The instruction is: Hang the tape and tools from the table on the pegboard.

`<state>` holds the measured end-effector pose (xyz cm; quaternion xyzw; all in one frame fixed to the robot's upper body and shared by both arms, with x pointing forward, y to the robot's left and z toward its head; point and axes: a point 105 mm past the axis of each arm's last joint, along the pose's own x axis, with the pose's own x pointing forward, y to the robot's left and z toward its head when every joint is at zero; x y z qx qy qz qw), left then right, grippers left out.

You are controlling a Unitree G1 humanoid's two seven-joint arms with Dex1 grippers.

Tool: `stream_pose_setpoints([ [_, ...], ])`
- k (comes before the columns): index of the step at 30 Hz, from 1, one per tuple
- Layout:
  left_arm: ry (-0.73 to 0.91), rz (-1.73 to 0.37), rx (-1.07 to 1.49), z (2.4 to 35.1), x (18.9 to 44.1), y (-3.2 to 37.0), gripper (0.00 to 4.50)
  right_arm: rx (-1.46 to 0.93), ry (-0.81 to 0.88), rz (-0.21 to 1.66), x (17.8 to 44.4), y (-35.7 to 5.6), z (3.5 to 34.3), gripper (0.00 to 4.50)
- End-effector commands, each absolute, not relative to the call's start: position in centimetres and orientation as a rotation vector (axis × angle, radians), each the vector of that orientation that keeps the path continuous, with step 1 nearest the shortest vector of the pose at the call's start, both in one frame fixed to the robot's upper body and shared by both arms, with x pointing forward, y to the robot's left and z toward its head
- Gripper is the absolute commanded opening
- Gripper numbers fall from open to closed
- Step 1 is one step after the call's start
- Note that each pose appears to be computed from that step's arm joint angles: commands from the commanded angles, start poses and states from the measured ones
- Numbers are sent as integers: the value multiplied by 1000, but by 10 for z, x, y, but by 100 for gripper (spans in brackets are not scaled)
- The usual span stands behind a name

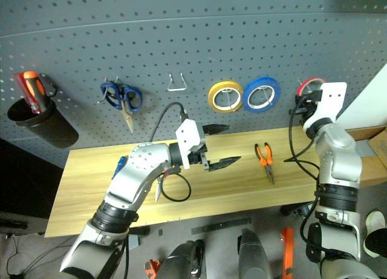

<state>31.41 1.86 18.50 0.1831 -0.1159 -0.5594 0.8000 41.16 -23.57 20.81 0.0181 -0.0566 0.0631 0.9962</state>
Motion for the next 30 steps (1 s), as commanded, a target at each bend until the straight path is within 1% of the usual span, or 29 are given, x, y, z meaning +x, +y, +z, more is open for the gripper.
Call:
stream_pose_setpoints([
  [1, -305, -1186, 410, 196, 312, 20, 450, 31, -187, 125, 412, -235, 223, 4],
  [4, -297, -1176, 416, 193, 313, 23, 450, 28, -156, 116, 409, -232, 210, 55],
  [7, -252, -1173, 448, 183, 315, 33, 450, -6, -85, 128, 396, -220, 186, 155],
  [9, -224, -1153, 470, 177, 318, 43, 450, -6, -28, 133, 385, -211, 169, 230],
  [10, -205, -1138, 477, 174, 320, 49, 450, -12, 7, 138, 377, -205, 159, 256],
  [12, -153, -1113, 501, 166, 325, 65, 450, -12, 90, 157, 361, -190, 137, 321],
  [13, -129, -1106, 519, 161, 327, 72, 450, -12, 130, 167, 354, -183, 128, 364],
  [16, -64, -1109, 581, 148, 328, 88, 450, -19, 247, 177, 346, -171, 107, 445],
  [18, -26, -1115, 614, 141, 329, 96, 450, -21, 304, 181, 347, -167, 98, 445],
  [22, 44, -1123, 675, 130, 333, 110, 450, -28, 397, 195, 360, -158, 86, 445],
  [30, 59, -1127, 689, 126, 336, 114, 450, -138, 494, 145, 395, -167, 60, 445],
])
